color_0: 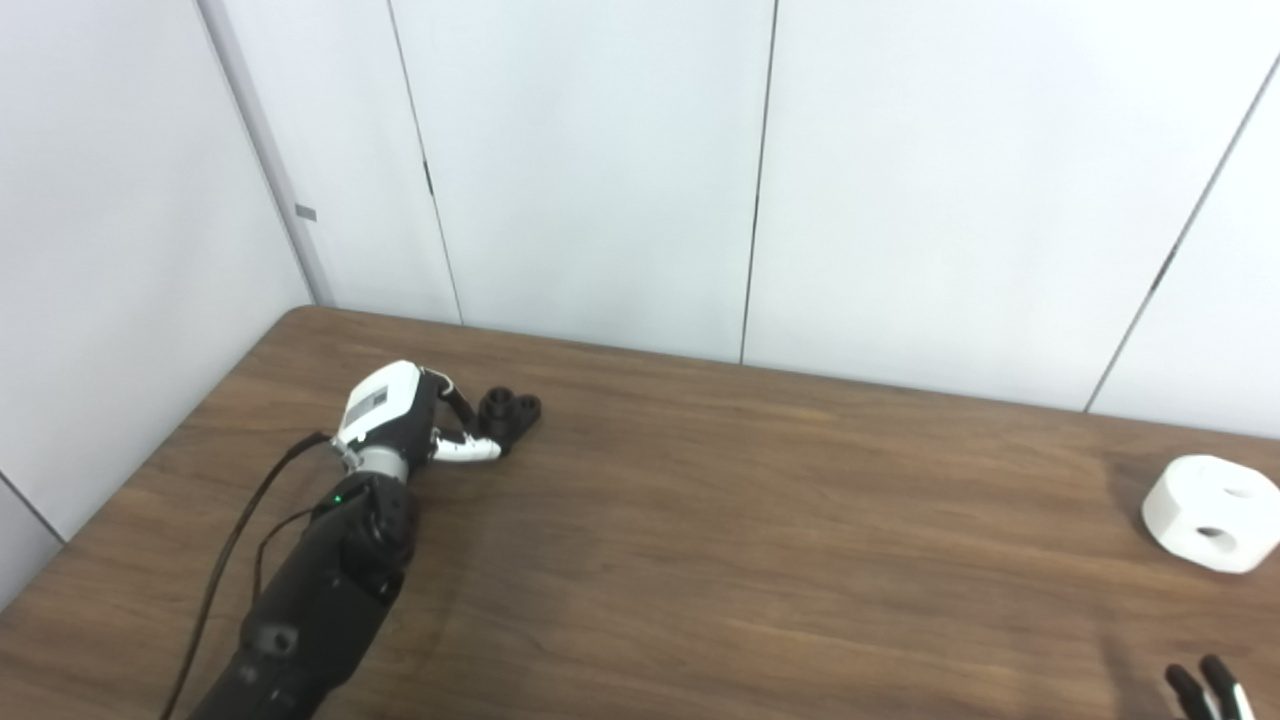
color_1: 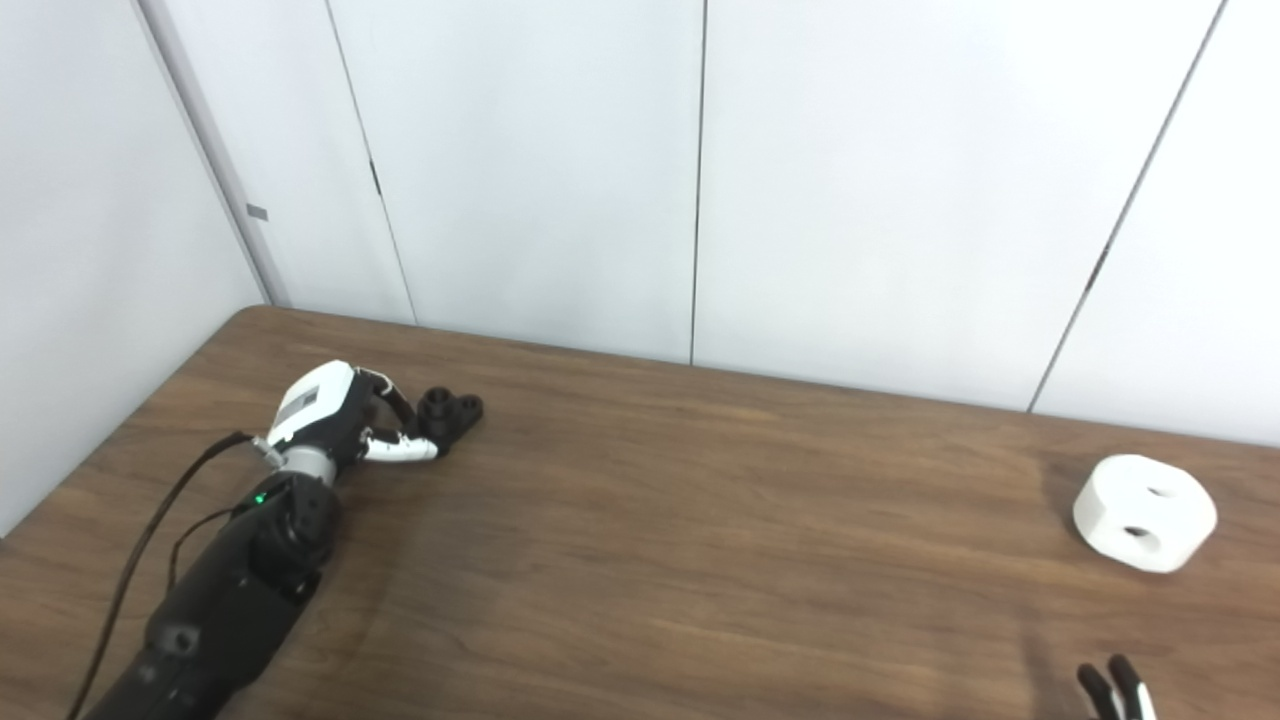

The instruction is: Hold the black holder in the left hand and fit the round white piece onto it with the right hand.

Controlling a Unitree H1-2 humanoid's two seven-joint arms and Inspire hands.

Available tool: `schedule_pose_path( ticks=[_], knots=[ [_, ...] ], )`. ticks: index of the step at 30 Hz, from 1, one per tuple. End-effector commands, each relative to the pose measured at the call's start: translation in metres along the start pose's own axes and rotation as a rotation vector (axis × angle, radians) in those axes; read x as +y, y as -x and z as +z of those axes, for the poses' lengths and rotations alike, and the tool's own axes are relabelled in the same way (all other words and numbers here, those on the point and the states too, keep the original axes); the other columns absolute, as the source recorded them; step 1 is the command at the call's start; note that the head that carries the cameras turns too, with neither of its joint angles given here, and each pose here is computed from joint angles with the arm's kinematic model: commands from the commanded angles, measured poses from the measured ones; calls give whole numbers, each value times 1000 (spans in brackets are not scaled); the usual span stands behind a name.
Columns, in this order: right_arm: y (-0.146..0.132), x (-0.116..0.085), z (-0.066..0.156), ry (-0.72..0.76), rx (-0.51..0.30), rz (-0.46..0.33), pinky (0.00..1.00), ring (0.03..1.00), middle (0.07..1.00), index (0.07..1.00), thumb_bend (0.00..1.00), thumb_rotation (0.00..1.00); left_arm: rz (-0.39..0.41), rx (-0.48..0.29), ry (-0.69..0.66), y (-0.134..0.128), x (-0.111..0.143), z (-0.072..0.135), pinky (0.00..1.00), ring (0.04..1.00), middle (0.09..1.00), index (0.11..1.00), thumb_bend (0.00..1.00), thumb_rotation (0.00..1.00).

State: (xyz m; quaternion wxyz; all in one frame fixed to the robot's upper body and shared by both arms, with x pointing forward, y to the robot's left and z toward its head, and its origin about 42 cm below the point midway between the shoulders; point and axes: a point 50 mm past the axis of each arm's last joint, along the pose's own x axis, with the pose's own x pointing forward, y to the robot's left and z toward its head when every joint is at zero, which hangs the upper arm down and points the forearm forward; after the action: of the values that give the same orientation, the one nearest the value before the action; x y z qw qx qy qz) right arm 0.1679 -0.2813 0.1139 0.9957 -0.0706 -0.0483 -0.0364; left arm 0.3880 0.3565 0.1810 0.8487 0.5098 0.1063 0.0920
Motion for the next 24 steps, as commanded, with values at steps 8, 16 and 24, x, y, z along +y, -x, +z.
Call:
schedule_pose_path(
  ticks=[8,16,24],
  knots=[
    [4,11,4,-48,-13,-25,1000,1000,960,1000,603,1000,-54,-171,-4,42,8,41,833,894,801,486,520,45],
    [4,14,5,-52,-5,-31,1000,1000,938,1000,616,1000,-166,-283,28,89,1,54,834,897,819,486,518,42],
    [2,19,10,-36,-16,-32,1000,1000,933,1000,603,967,-279,-411,-37,133,-18,68,835,890,805,486,519,45]
  ],
)
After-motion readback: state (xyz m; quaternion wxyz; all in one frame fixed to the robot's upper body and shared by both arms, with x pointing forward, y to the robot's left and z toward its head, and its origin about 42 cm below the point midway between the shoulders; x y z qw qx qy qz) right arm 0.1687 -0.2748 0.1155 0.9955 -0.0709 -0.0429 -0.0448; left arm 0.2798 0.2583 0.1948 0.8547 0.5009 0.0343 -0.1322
